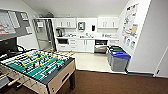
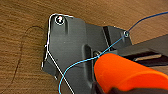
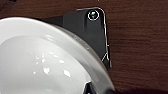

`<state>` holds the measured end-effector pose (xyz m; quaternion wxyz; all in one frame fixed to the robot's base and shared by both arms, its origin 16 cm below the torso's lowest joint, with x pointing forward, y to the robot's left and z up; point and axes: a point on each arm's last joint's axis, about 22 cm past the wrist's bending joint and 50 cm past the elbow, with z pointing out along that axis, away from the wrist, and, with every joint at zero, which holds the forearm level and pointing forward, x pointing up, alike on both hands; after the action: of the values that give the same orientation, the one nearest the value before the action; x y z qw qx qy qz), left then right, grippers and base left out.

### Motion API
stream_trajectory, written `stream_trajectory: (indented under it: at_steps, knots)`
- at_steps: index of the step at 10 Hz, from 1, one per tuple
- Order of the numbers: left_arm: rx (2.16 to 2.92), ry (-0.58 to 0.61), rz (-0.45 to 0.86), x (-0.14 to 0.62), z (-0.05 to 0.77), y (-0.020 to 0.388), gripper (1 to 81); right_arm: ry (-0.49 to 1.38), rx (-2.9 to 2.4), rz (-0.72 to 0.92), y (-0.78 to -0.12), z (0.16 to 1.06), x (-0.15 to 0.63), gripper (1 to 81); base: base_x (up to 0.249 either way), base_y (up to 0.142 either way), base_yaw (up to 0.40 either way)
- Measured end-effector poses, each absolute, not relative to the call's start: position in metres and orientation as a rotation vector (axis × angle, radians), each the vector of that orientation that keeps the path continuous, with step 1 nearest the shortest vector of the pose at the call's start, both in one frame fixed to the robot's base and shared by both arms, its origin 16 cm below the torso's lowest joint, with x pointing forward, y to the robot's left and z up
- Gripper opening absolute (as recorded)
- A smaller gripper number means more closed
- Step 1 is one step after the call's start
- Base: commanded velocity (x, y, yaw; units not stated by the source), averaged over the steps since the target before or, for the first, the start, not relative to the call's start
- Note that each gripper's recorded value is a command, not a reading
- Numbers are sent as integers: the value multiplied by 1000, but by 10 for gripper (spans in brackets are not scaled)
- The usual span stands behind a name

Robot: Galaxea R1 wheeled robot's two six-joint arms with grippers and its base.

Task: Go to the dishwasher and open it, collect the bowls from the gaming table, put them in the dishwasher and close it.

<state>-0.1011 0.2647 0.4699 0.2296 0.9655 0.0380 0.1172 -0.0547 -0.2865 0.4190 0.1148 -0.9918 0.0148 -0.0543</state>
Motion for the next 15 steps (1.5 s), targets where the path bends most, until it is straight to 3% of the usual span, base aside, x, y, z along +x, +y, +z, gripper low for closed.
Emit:
stream_trajectory:
  at_steps: [8, 15]
  knots:
    - [2652, 104, 326, -99, 470, 262, 10, 41, -2910, -173, -291, 419, -48, 10, 139, -78, 0]
    - [2650, 106, 324, -101, 470, 261, 10, 39, -2908, -164, -288, 419, -52, 10, 138, 0, 0]
